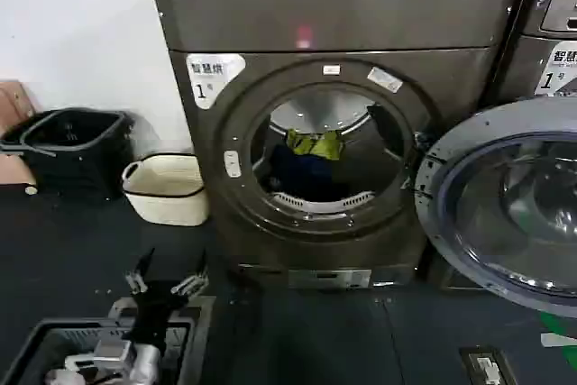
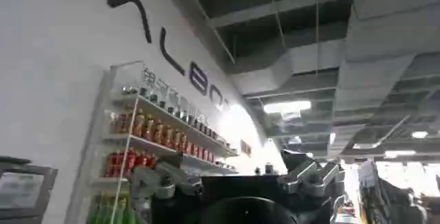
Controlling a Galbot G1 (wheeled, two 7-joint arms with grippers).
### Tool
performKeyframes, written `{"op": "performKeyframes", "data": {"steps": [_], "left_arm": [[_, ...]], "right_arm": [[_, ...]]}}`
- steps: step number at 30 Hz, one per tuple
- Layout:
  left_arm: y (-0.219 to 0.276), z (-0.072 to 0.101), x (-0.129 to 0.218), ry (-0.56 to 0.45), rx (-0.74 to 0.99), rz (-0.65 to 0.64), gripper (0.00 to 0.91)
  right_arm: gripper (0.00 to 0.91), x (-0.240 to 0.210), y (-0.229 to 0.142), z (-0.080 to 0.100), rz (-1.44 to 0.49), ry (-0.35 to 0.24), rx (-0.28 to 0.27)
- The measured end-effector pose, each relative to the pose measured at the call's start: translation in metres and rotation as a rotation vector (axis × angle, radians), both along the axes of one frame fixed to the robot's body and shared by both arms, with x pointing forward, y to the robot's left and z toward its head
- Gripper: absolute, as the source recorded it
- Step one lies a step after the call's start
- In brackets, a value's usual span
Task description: Grasp the clothes from the dryer.
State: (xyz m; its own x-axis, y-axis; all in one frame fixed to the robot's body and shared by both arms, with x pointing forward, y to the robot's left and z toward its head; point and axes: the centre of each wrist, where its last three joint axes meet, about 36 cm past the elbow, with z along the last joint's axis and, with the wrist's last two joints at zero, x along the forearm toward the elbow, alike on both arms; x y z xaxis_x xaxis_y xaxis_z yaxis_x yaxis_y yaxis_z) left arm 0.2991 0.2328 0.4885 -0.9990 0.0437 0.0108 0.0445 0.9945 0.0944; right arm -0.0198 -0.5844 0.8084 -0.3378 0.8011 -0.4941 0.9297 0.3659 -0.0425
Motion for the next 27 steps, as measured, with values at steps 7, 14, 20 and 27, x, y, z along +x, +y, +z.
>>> {"op": "performKeyframes", "data": {"steps": [7, 14, 20, 27], "left_arm": [[0.0005, 0.0034, 0.0, -0.011, -0.001, -0.01, 0.907], [-0.0009, 0.0059, -0.0001, -0.021, 0.001, -0.018, 0.907], [-0.0004, 0.0066, 0.0, -0.027, 0.007, -0.021, 0.907], [-0.0019, 0.0071, -0.0005, -0.029, 0.007, -0.027, 0.907]], "right_arm": [[0.907, 0.0011, -0.0054, -0.0033, 0.038, -0.046, -0.008], [0.907, 0.0024, -0.0075, -0.0091, 0.028, -0.045, -0.005], [0.907, 0.0013, -0.0078, -0.0088, 0.013, -0.042, -0.018], [0.907, 0.001, -0.0068, -0.0081, 0.007, -0.038, -0.029]]}}
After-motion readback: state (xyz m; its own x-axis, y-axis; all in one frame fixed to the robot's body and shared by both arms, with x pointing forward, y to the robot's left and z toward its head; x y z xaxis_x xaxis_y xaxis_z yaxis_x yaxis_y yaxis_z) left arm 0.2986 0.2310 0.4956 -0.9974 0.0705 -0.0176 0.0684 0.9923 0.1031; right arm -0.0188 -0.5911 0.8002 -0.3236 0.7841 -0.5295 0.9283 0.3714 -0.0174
